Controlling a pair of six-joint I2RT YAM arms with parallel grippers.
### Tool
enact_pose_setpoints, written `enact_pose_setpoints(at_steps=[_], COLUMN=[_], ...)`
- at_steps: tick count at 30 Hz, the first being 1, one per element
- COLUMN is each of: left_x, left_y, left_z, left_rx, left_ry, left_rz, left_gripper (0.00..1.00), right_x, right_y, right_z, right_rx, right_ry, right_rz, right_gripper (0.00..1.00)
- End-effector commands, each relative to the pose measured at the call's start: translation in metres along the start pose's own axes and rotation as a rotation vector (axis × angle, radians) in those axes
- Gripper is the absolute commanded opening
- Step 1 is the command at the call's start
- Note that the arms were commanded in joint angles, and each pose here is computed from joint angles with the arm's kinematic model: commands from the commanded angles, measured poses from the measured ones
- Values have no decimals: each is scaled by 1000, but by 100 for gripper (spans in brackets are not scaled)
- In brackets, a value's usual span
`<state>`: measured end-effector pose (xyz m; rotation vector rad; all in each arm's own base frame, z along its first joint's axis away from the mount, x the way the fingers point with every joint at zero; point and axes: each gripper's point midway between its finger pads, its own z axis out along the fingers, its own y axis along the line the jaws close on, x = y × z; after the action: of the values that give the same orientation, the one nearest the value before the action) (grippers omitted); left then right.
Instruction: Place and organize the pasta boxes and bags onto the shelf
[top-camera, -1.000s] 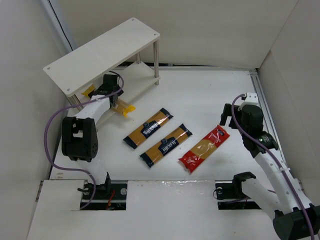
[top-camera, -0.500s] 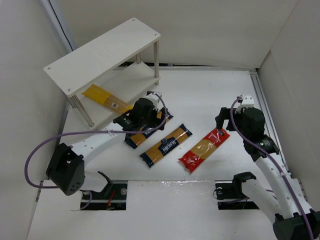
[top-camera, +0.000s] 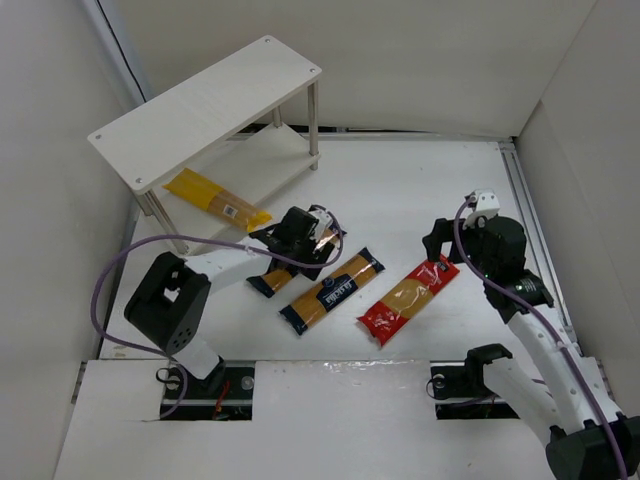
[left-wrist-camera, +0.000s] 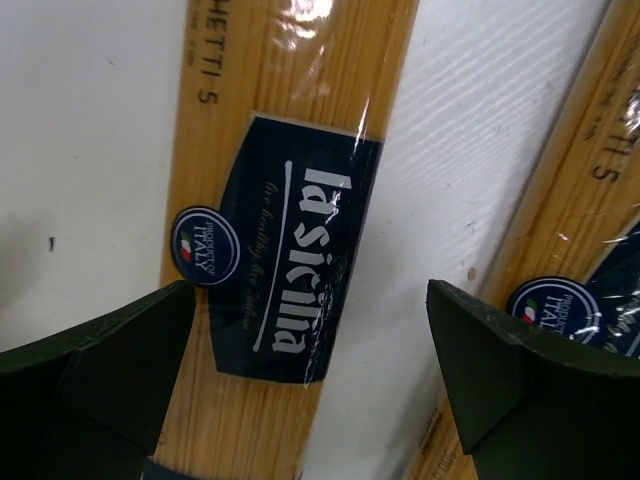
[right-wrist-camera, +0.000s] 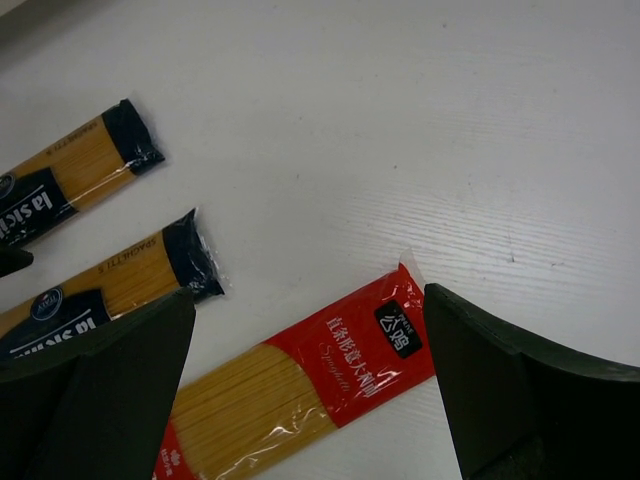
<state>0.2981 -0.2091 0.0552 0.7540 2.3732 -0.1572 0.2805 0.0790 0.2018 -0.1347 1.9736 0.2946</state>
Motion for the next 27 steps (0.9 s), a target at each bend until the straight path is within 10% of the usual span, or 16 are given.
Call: enact_pose_setpoints(at_steps=[1, 15, 18, 21, 27], left_x=[-9, 38, 46, 47, -18], left_y=[-4, 23, 26, 23, 23], left_z=[6, 52, 52, 47, 34], left_rx=[29, -155, -163, -178, -232], left_ry=[-3, 255, 286, 291, 131], left_rz=[51, 25, -1, -31, -164], left_gripper=[99, 91, 59, 0, 0], right_x=[-10, -10, -11, -13, -15], right_y=[2, -2, -3, -5, -6], right_z=[4, 3, 3, 1, 0], right_rx=[-12, 7, 18, 26, 34], right_ry=[-51, -62, -63, -74, -84], right_rz=[-18, -18, -18, -18, -18], right_gripper=[100, 100, 100, 100, 100])
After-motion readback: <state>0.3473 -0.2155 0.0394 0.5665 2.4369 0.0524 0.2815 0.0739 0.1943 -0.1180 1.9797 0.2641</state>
